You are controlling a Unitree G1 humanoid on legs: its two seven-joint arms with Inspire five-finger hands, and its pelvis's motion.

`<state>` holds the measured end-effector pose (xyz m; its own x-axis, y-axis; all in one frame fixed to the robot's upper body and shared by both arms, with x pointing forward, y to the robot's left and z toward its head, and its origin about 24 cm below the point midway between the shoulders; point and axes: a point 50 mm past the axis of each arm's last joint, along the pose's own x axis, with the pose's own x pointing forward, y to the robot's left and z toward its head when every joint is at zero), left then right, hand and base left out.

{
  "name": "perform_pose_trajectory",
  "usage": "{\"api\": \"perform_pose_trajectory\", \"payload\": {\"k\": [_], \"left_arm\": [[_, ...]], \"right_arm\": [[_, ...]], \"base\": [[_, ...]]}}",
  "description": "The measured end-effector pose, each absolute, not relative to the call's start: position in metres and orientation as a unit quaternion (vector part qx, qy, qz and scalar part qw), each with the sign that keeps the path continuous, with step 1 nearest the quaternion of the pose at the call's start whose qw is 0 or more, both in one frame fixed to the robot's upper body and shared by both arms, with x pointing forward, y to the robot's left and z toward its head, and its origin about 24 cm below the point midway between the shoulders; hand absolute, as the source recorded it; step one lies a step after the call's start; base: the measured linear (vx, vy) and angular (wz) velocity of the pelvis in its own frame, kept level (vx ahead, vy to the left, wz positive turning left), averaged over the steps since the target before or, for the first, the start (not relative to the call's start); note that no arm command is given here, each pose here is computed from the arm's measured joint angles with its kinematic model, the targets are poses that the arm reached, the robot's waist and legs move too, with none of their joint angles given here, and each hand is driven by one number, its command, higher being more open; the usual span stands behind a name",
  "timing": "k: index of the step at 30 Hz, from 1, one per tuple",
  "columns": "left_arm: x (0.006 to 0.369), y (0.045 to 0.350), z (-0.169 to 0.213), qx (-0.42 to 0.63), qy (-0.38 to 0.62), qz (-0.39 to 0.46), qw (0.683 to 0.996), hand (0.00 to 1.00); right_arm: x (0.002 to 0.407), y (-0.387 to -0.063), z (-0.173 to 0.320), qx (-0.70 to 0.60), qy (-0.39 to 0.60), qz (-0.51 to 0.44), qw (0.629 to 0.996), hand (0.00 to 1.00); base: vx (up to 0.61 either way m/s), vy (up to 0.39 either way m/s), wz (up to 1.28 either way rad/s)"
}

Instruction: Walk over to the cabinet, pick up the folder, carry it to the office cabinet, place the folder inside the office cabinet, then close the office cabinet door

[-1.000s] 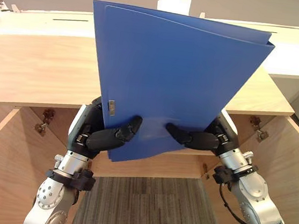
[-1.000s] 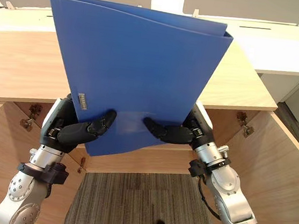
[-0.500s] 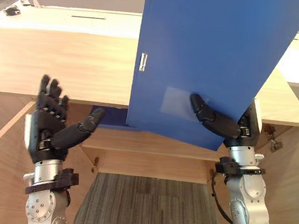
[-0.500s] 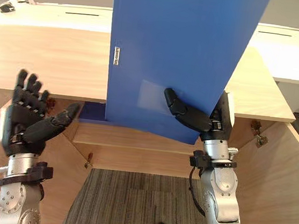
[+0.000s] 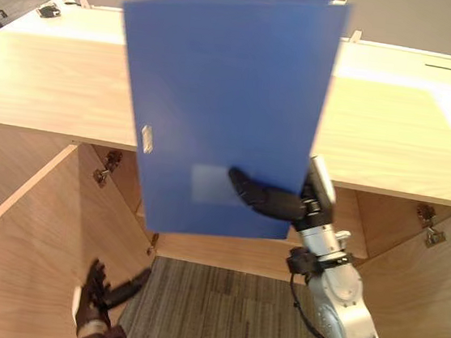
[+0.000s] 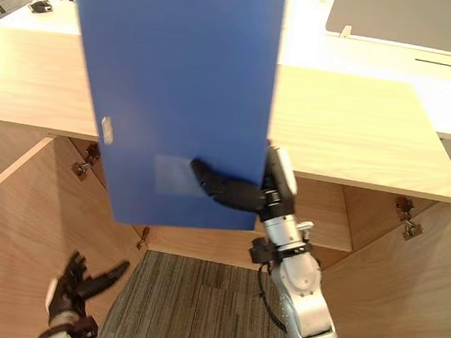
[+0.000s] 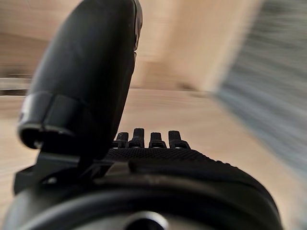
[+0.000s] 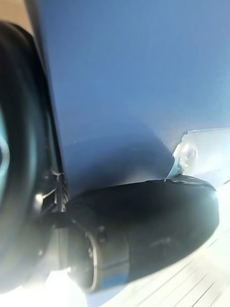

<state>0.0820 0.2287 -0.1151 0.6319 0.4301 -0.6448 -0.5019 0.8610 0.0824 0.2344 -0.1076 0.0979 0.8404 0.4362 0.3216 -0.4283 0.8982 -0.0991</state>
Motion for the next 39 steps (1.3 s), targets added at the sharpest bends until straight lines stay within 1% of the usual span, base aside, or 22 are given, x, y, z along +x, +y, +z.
{"api": "perform_pose_trajectory", "payload": {"k": [3,5,7,8,11,14,16,17,19,20,23,25,28,33,36,37,39], "left_arm": [[0.070,0.226,-0.133,-0.041,0.405,0.235,0.883,1.00],[0.080,0.224,-0.135,-0.037,0.407,0.219,0.886,1.00],[0.103,0.223,-0.133,-0.036,0.390,0.206,0.897,1.00],[0.123,0.222,-0.128,-0.033,0.370,0.195,0.908,1.00],[0.143,0.222,-0.121,-0.026,0.348,0.179,0.920,1.00],[0.165,0.222,-0.112,-0.026,0.320,0.174,0.931,1.00],[0.181,0.219,-0.106,-0.025,0.303,0.163,0.939,1.00],[0.192,0.215,-0.101,-0.027,0.289,0.153,0.945,1.00],[0.211,0.210,-0.090,-0.031,0.261,0.145,0.954,1.00],[0.222,0.207,-0.079,-0.039,0.233,0.143,0.961,1.00],[0.239,0.198,-0.062,-0.056,0.190,0.141,0.970,1.00],[0.248,0.193,-0.048,-0.066,0.152,0.135,0.977,1.00],[0.254,0.189,-0.036,-0.087,0.121,0.146,0.978,1.00],[0.257,0.184,-0.029,-0.104,0.103,0.155,0.977,1.00],[0.258,0.184,-0.027,-0.119,0.096,0.160,0.975,1.00],[0.260,0.183,-0.026,-0.124,0.095,0.162,0.974,1.00],[0.261,0.180,-0.025,-0.129,0.093,0.167,0.973,1.00]], "right_arm": [[0.237,-0.088,0.079,-0.060,-0.136,0.282,0.948,0.00],[0.244,-0.077,0.076,-0.102,-0.133,0.310,0.936,0.00],[0.258,-0.066,0.081,-0.151,-0.148,0.330,0.920,0.00],[0.267,-0.063,0.086,-0.179,-0.158,0.334,0.912,0.00],[0.278,-0.061,0.091,-0.211,-0.162,0.329,0.906,0.00],[0.287,-0.065,0.101,-0.219,-0.176,0.309,0.909,0.00],[0.296,-0.070,0.110,-0.215,-0.186,0.285,0.915,0.00],[0.305,-0.076,0.115,-0.208,-0.187,0.259,0.924,0.00],[0.320,-0.089,0.127,-0.172,-0.189,0.203,0.945,0.00],[0.328,-0.100,0.141,-0.114,-0.200,0.154,0.961,0.00],[0.339,-0.117,0.173,0.006,-0.234,0.077,0.969,0.00],[0.344,-0.135,0.201,0.102,-0.271,0.014,0.957,0.00],[0.343,-0.158,0.229,0.185,-0.313,-0.053,0.930,0.00],[0.344,-0.172,0.248,0.242,-0.332,-0.091,0.907,0.00],[0.351,-0.180,0.261,0.283,-0.334,-0.110,0.892,0.00],[0.356,-0.183,0.265,0.309,-0.325,-0.119,0.886,1.00],[0.364,-0.187,0.270,0.355,-0.311,-0.134,0.871,1.00]], "base": [[-0.08,-0.040,-0.07],[-0.15,-0.038,-0.11],[-0.30,-0.054,-0.15],[-0.30,-0.037,-0.11],[-0.29,0.015,-0.15],[-0.21,0.018,-0.11],[-0.20,-0.002,-0.05],[-0.14,-0.020,0.02],[-0.14,-0.024,0.02],[-0.10,-0.012,0.03],[-0.09,-0.024,0.05],[-0.05,-0.022,0.06],[-0.01,-0.040,0.03],[0.00,-0.038,0.01],[-0.01,-0.016,0.03],[0.00,0.000,0.00],[0.00,-0.001,0.04]]}}
